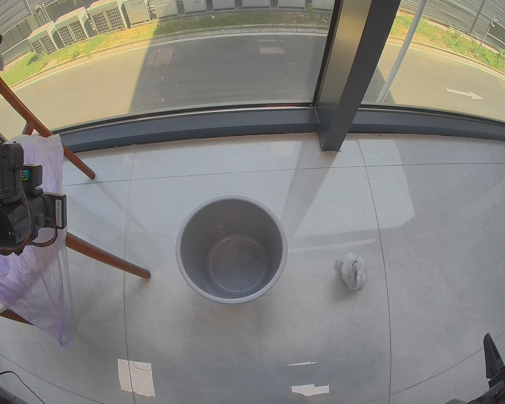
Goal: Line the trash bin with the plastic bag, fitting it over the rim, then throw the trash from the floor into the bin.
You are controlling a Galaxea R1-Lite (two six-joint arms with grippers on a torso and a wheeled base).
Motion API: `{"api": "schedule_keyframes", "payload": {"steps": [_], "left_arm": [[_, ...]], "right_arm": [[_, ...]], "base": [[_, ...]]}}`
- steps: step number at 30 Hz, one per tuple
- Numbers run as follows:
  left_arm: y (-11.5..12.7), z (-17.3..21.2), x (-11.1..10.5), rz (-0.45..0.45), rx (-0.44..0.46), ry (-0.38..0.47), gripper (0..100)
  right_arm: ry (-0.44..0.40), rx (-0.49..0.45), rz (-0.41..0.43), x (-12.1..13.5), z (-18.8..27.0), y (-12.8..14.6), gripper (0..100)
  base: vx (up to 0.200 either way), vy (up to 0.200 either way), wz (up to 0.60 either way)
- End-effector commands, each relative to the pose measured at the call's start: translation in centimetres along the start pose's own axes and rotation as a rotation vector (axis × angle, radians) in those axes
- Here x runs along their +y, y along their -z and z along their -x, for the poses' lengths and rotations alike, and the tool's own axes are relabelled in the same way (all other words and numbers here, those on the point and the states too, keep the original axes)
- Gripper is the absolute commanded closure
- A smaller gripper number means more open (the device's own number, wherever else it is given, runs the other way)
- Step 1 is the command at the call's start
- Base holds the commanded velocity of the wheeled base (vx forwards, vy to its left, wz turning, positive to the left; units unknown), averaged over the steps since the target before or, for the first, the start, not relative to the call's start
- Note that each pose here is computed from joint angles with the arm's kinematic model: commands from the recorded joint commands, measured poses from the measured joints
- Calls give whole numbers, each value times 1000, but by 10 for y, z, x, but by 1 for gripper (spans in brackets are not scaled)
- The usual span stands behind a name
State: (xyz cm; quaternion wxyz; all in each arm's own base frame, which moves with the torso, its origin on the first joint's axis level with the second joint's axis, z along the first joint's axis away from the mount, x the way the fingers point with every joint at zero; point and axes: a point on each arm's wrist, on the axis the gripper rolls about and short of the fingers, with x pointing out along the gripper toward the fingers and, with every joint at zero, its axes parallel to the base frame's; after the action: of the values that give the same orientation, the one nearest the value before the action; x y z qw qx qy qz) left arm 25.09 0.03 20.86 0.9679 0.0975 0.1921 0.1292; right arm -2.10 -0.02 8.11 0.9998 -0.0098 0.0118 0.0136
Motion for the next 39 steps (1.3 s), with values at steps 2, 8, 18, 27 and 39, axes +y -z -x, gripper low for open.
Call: {"api": "schedule_keyframes", "payload": {"steps": [2, 8, 18, 27, 39], "left_arm": [[5, 2, 0, -4, 14, 5, 100], [3, 14, 4, 15, -17, 15, 100], [-12, 81, 26, 85, -237, 97, 100], [1, 134, 47, 108, -379, 86, 100], [-30, 177, 58, 161, -608, 250, 100]], "right_arm": [[-1, 18, 0, 0, -1, 4, 0], [-1, 16, -1, 0, -1, 4, 0], [1, 11, -1, 0, -1, 4, 0], [1, 11, 0, 0, -1, 4, 0], [1, 11, 0, 0, -1, 4, 0]], "base": [[0, 0, 0], [0, 0, 0], [0, 0, 0], [0, 0, 0], [0, 0, 0]]}}
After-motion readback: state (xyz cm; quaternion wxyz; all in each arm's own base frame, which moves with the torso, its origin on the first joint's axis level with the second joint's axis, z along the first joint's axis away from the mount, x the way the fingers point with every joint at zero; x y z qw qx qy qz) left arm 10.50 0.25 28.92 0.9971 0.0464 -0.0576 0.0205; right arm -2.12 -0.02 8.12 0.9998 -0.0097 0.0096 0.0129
